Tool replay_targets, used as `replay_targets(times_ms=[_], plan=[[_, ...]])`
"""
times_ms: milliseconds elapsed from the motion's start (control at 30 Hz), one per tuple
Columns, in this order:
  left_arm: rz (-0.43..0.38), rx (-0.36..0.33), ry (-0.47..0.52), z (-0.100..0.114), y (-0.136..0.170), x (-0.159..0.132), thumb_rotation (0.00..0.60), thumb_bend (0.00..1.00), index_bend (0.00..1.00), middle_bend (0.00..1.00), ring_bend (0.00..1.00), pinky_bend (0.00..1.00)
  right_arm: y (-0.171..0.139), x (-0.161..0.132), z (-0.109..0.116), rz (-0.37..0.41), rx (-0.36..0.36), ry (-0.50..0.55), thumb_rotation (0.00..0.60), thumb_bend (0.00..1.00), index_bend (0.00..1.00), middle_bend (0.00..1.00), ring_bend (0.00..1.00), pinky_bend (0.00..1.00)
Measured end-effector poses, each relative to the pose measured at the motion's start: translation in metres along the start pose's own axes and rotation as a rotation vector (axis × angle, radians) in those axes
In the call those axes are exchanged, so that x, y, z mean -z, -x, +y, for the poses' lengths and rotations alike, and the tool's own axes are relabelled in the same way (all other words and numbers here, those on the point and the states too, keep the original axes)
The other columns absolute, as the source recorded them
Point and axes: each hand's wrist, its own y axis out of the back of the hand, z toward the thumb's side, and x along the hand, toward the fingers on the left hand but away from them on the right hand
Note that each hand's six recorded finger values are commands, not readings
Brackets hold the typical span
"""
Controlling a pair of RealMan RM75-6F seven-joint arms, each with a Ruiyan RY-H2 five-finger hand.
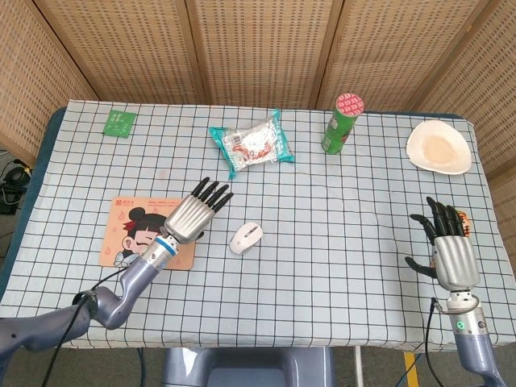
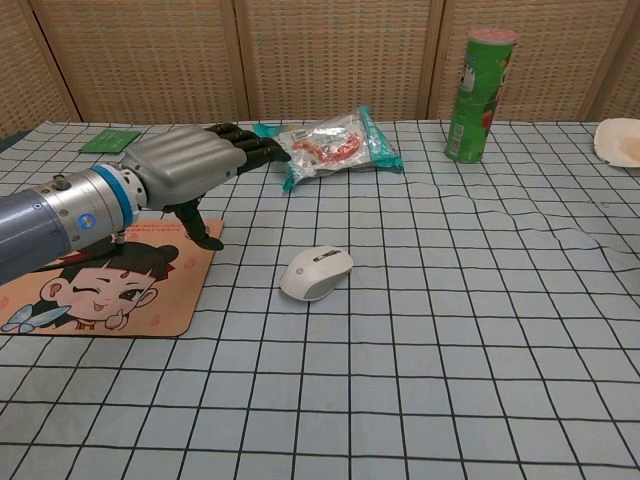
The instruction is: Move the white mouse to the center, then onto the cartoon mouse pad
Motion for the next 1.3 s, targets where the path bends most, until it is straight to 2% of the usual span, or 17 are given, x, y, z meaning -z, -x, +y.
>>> replay_targets(times_ms=[433, 900, 1300], plan=[[-0.069, 0.012, -0.059, -0.005, -0.037, -0.043, 0.600, 0.00, 0.00, 0.00, 0.00, 0.00, 0.002, 0.006, 0.008, -0.015, 0.018, 0.021, 0.600, 0.16, 0.27, 0.02, 0.00, 0.00], [-0.095, 0.032, -0.085, -0.014, -0.047, -0.057, 0.600, 0.00, 0.00, 0.00, 0.00, 0.00, 0.001, 0.005, 0.014, -0.008, 0.037, 0.033, 0.600, 0.16, 0.28, 0.02, 0.00, 0.00], [-0.183, 0.012, -0.081, -0.013, -0.047, -0.093, 0.600, 0.00, 0.00, 0.00, 0.00, 0.00, 0.002, 0.005, 0.015, -0.006, 0.042, 0.035, 0.600, 0.16, 0.29, 0.02, 0.00, 0.01]])
